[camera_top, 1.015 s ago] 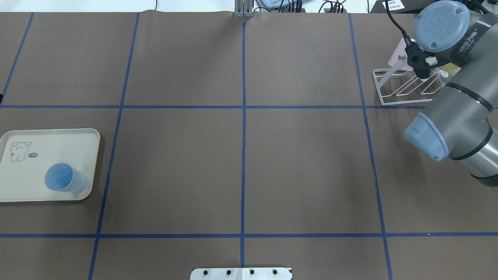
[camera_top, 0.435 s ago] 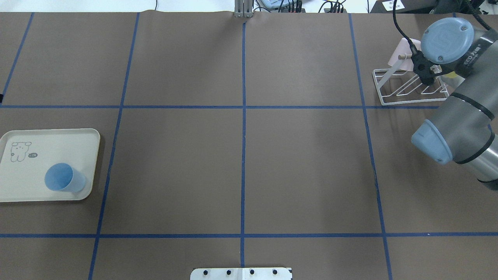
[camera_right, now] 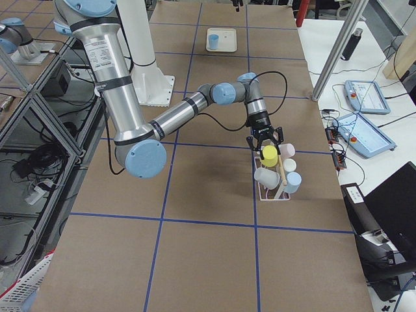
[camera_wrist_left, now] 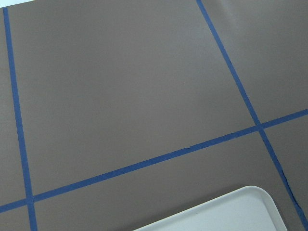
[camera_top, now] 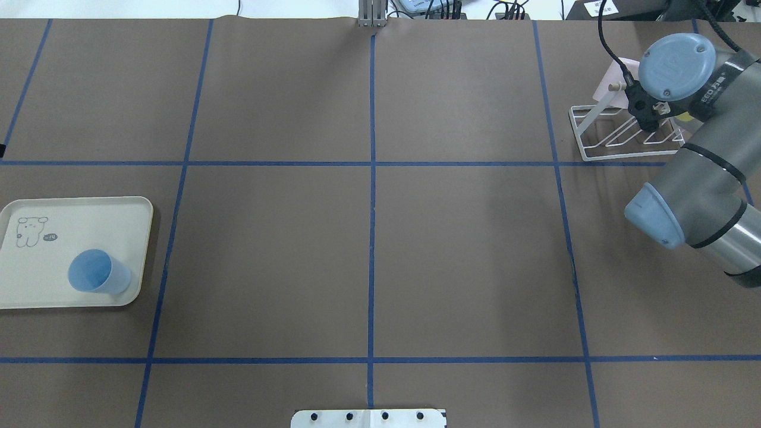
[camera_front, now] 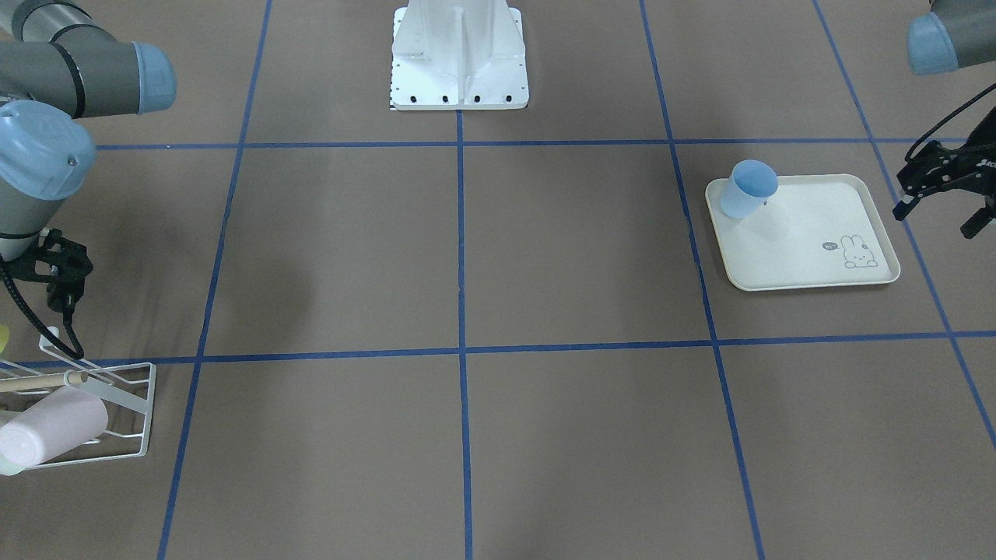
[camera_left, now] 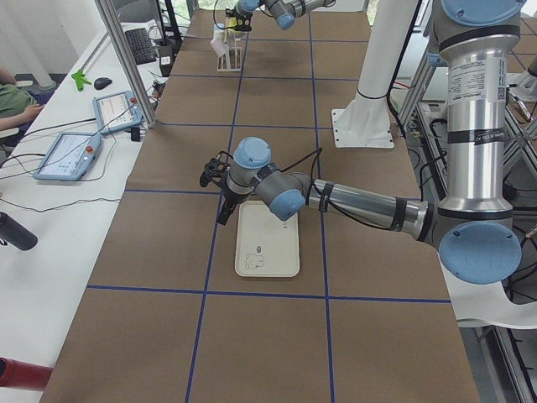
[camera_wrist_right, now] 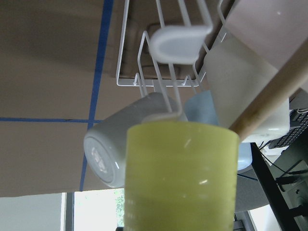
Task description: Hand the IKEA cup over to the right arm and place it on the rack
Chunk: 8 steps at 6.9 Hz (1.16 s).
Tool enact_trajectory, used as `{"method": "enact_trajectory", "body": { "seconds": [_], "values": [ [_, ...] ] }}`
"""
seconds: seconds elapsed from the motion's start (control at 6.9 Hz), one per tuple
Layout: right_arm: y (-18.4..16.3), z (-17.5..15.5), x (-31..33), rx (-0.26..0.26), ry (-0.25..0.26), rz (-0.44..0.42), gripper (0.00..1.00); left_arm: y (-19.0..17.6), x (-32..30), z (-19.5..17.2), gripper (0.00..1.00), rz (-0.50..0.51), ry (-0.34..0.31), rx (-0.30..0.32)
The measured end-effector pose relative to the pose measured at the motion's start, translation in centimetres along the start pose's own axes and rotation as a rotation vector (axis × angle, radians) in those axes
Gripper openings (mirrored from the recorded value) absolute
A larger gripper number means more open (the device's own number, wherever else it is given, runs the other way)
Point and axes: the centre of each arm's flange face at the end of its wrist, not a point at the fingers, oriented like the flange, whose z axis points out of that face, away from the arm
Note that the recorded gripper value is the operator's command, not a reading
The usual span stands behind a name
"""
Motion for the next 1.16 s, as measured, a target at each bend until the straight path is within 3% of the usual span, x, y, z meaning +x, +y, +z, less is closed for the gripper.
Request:
{"method": "enact_trajectory", "body": {
  "seconds": [1.01,1.16],
  "values": [
    [-1.6,1.1,-0.3,0.006,0.005,-0.008,0.38,0.0,0.0,0.2,1.00,-0.001,0.000,-0.002],
    [-1.7,1.1,-0.4,0.006,0.005,-0.011,0.43,-0.1,0.0,0.2,1.00,-0.002,0.000,-0.002]
  ]
}}
